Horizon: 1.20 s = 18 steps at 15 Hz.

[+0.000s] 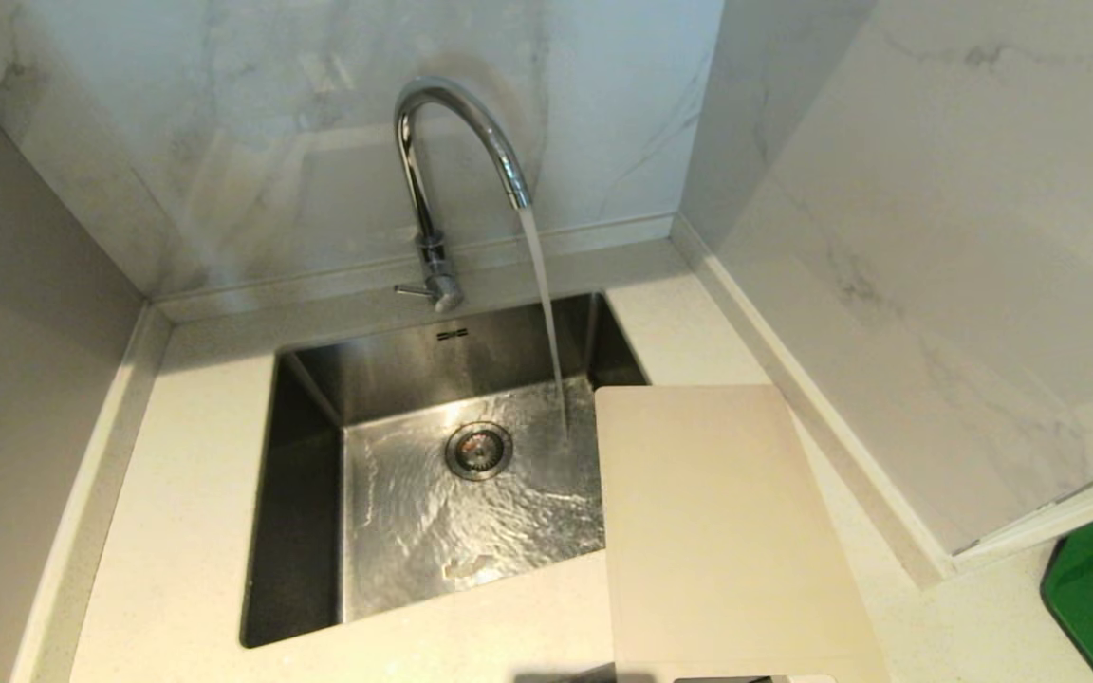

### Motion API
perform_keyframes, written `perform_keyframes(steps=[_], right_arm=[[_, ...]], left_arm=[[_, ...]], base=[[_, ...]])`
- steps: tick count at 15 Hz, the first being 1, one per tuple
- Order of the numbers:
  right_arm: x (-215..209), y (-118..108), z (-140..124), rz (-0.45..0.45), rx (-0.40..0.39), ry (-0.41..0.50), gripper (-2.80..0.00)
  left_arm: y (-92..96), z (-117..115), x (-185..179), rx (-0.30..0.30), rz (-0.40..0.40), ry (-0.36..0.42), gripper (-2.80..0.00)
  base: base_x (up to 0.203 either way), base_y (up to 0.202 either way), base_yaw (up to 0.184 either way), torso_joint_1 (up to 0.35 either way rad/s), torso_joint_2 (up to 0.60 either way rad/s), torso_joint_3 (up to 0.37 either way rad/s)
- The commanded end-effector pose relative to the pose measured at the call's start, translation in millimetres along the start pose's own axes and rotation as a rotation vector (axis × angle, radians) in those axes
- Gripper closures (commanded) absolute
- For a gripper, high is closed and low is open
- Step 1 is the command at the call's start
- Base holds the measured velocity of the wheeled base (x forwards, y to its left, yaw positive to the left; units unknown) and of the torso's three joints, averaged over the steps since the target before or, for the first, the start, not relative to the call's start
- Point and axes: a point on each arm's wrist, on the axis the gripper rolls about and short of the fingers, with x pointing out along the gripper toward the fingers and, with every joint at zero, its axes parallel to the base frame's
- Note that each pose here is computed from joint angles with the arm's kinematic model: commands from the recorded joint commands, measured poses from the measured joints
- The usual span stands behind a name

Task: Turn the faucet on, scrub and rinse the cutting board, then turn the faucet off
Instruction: Pick up the cutting board

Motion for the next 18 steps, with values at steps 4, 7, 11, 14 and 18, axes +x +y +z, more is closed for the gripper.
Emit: perform_keyframes(steps=[4, 7, 11, 14, 18], right_arm=[[0.0, 0.0, 0.1, 0.0, 0.0, 0.0, 0.0], [0.0, 0.0, 0.0, 0.0, 0.0, 0.0, 0.0], [0.0, 0.0, -0.1, 0.0, 0.0, 0.001, 0.0], [-0.1, 0.0, -0.2, 0.0, -0.001, 0.004, 0.0], [-0.4, 0.0, -0.1, 0.0, -0.005, 0.004, 0.0]], left_arm=[[0.0, -0.9, 0.1, -0.029, 0.002, 0.001, 0.0], [0.0, -1.0, 0.1, -0.031, 0.003, 0.003, 0.0], [0.0, -1.1, 0.1, -0.03, 0.005, 0.003, 0.0], [0.0, -1.0, 0.1, -0.051, 0.006, 0.003, 0.0], [0.0, -1.0, 0.1, -0.052, 0.006, 0.003, 0.0]], base=[[0.0, 0.0, 0.0, 0.0, 0.0, 0.0], [0.0, 0.0, 0.0, 0.0, 0.0, 0.0], [0.0, 0.0, 0.0, 0.0, 0.0, 0.0], [0.0, 0.0, 0.0, 0.0, 0.0, 0.0], [0.0, 0.0, 0.0, 0.0, 0.0, 0.0]])
